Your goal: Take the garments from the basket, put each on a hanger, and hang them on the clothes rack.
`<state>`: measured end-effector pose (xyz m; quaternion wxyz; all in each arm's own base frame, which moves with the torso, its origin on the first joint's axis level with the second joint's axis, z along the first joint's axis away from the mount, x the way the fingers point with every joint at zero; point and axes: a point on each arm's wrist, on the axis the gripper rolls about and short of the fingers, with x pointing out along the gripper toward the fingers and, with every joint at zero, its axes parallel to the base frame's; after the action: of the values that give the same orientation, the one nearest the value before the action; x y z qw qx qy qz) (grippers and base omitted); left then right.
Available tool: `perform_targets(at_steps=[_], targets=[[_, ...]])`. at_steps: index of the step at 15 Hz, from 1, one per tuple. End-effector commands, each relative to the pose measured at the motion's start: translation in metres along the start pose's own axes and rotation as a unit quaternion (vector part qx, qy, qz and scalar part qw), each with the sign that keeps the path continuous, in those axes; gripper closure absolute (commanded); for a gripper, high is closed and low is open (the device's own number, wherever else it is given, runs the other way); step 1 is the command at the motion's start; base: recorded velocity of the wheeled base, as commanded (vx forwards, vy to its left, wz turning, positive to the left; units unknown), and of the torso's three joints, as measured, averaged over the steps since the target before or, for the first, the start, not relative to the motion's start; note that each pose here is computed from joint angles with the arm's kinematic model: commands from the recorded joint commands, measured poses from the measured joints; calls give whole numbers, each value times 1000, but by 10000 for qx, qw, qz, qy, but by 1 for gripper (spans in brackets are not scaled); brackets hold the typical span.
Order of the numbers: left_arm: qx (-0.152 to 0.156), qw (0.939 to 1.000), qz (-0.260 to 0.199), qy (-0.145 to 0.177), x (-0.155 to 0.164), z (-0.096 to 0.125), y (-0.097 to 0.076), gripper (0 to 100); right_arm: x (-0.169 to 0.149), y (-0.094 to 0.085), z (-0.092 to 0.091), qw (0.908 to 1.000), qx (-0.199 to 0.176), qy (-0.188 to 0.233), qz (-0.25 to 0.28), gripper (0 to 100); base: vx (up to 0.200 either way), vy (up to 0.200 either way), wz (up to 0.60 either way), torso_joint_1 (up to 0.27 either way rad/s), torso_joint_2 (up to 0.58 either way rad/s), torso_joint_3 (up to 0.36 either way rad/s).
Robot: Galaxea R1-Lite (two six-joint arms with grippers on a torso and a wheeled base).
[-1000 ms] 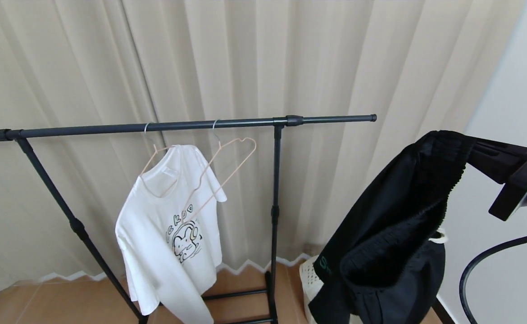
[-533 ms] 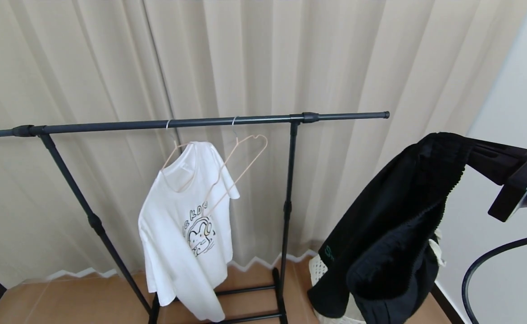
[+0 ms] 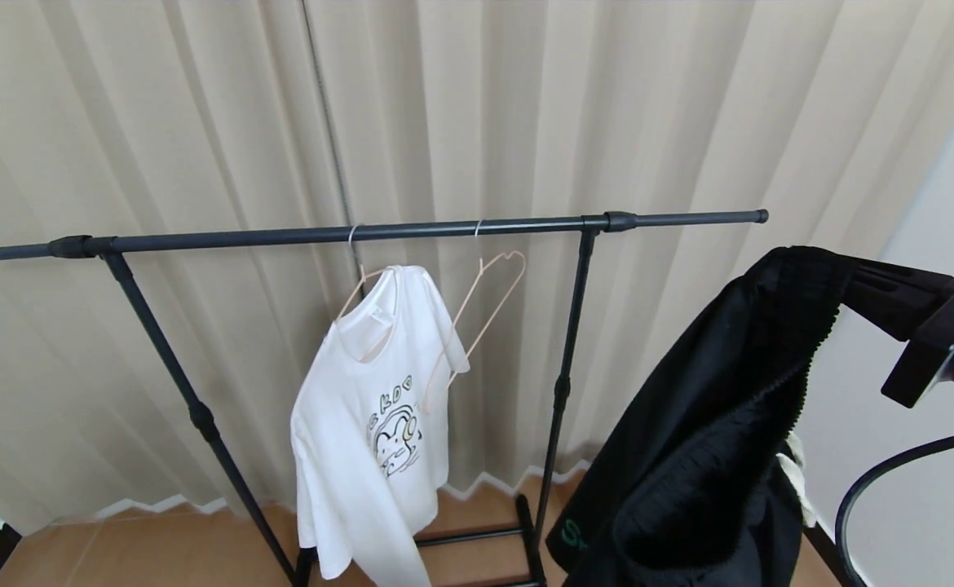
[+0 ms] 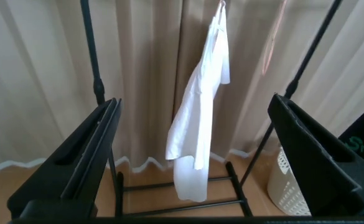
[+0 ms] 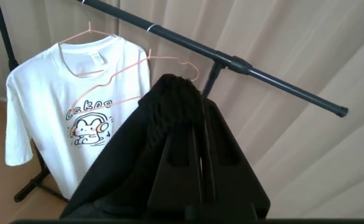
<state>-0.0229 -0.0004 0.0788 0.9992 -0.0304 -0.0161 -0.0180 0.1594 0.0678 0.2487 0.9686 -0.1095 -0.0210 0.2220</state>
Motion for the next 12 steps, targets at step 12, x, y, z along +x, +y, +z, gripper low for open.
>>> perform_targets(at_steps=[12], targets=[[-507,9864,-873,1297,72,128,-12,0,64,27,12,9975,648,222,157,100,0,0,0,0,0,0]])
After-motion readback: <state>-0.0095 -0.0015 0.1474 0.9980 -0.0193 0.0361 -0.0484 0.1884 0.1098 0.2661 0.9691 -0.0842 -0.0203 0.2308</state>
